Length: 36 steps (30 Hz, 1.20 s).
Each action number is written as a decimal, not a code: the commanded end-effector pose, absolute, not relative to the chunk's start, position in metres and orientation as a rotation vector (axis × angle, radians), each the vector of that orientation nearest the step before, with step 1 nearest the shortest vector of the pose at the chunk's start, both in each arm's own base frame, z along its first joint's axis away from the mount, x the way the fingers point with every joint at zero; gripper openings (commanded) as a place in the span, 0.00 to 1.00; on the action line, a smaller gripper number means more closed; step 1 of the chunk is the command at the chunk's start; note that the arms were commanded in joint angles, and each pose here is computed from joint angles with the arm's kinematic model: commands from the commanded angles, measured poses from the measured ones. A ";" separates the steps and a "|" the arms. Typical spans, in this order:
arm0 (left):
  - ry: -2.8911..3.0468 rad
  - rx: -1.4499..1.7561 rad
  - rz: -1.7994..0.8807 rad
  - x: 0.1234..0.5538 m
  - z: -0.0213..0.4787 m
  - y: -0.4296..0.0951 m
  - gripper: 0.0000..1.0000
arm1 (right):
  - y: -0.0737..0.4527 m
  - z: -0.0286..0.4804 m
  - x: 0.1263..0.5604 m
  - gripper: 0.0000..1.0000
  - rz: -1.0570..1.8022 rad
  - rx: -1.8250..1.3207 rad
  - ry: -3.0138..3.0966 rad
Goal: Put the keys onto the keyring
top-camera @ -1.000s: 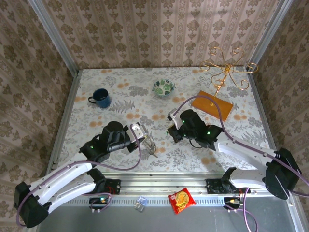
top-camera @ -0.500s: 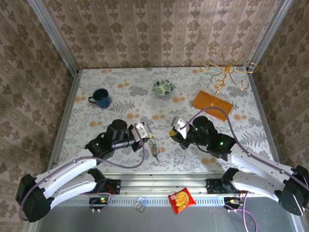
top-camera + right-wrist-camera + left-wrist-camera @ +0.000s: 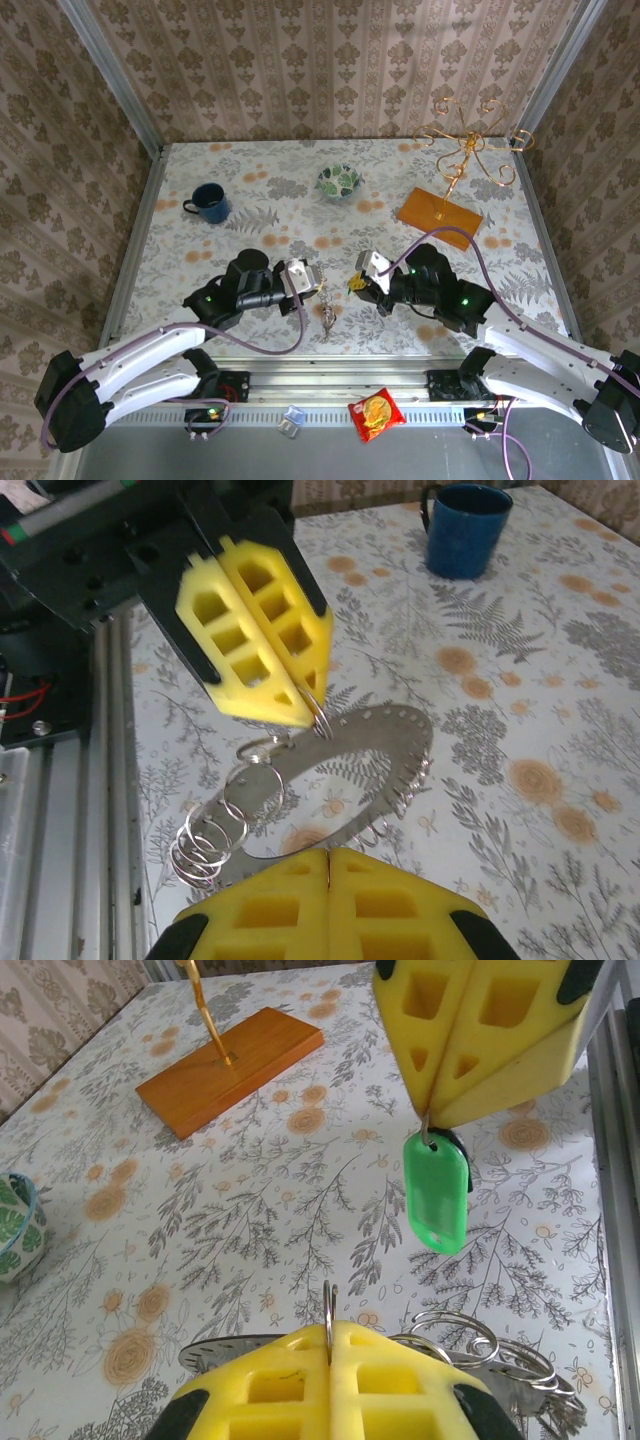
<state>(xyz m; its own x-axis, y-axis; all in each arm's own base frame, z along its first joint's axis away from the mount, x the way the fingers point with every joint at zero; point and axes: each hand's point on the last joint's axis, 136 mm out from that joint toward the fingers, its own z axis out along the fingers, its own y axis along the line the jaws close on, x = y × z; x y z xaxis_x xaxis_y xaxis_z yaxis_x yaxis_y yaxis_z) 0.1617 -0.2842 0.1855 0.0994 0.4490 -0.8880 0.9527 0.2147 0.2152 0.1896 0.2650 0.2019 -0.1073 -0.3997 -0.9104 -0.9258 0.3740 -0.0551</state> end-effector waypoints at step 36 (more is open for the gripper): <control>1.455 1.356 -0.714 0.154 0.199 -0.296 0.00 | 0.307 0.219 0.211 0.00 0.701 -1.170 1.632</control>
<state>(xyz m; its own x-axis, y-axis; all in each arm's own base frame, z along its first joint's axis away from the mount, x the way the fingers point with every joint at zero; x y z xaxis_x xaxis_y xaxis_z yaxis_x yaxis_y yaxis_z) 0.1580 -0.2902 0.1890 0.1014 0.4307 -0.8968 0.9548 0.2111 0.2093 0.2003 0.3013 0.1964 -0.0863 -0.4059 -0.9098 -0.9405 0.3343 -0.0599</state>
